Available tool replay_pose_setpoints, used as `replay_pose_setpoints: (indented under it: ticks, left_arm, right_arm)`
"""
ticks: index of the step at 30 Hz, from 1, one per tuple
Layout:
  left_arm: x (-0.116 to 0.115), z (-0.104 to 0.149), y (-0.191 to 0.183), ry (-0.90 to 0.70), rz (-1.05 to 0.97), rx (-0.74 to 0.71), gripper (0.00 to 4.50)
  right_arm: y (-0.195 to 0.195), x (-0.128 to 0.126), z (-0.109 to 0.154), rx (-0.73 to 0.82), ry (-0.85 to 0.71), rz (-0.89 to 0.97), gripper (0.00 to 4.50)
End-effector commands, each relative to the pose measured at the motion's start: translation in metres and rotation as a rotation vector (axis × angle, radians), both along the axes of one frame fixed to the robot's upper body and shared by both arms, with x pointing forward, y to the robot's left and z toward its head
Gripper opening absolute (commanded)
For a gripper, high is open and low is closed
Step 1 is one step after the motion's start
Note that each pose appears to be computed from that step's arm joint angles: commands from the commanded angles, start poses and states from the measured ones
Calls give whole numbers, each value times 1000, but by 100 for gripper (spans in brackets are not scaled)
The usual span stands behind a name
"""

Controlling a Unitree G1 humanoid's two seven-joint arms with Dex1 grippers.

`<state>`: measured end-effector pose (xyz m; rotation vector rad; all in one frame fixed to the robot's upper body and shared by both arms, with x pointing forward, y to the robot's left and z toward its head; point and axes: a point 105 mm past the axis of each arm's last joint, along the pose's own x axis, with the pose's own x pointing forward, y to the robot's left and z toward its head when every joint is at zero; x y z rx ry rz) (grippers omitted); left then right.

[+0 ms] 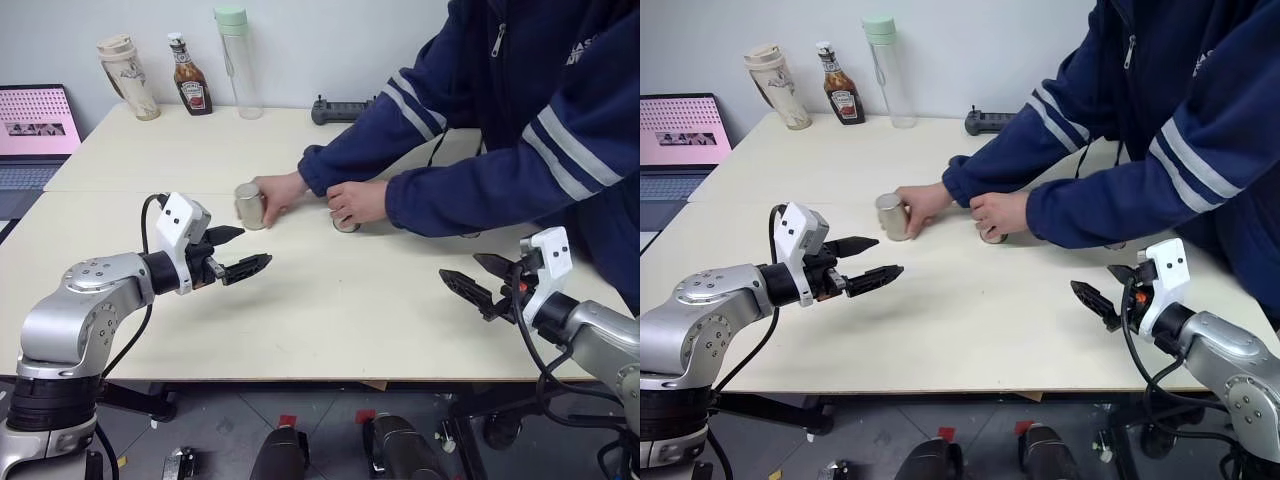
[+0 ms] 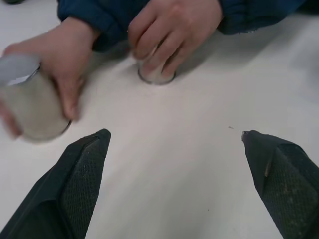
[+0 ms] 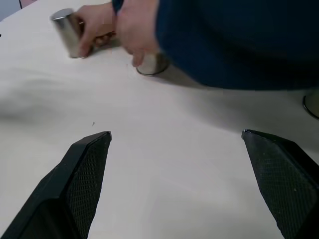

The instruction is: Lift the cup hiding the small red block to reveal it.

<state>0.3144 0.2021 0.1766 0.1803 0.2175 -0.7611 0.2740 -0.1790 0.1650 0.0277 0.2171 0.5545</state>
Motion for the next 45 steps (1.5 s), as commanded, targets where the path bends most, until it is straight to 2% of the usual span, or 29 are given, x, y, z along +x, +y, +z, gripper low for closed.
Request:
replay_pose_setpoints:
  ticks: [1, 13, 18, 23, 28, 34, 45]
  left_arm:
    - [1, 10, 1, -43, -1, 5, 450]
    - [4, 13, 22, -90, 100, 21, 450]
    - [13, 9, 48, -162, 300, 30, 450]
    - [33, -12, 47, -257, 486, -20, 450]
    - [57, -23, 39, -309, 592, -53, 450]
    - [90, -28, 35, -361, 690, -101, 450]
    - [121, -45, 20, -312, 667, -152, 450]
  right_arm:
    - [1, 0, 11, 8, -49, 4, 445]
    - [19, -10, 7, 3, -8, 136, 445]
    - [41, -9, 9, 9, -24, 221, 445]
    - [79, -21, 23, 8, -83, 458, 445]
    - [94, -18, 39, -5, -184, 561, 445]
    - [100, -8, 43, -26, -214, 578, 445]
    - [92, -1, 34, -69, -218, 491, 445]
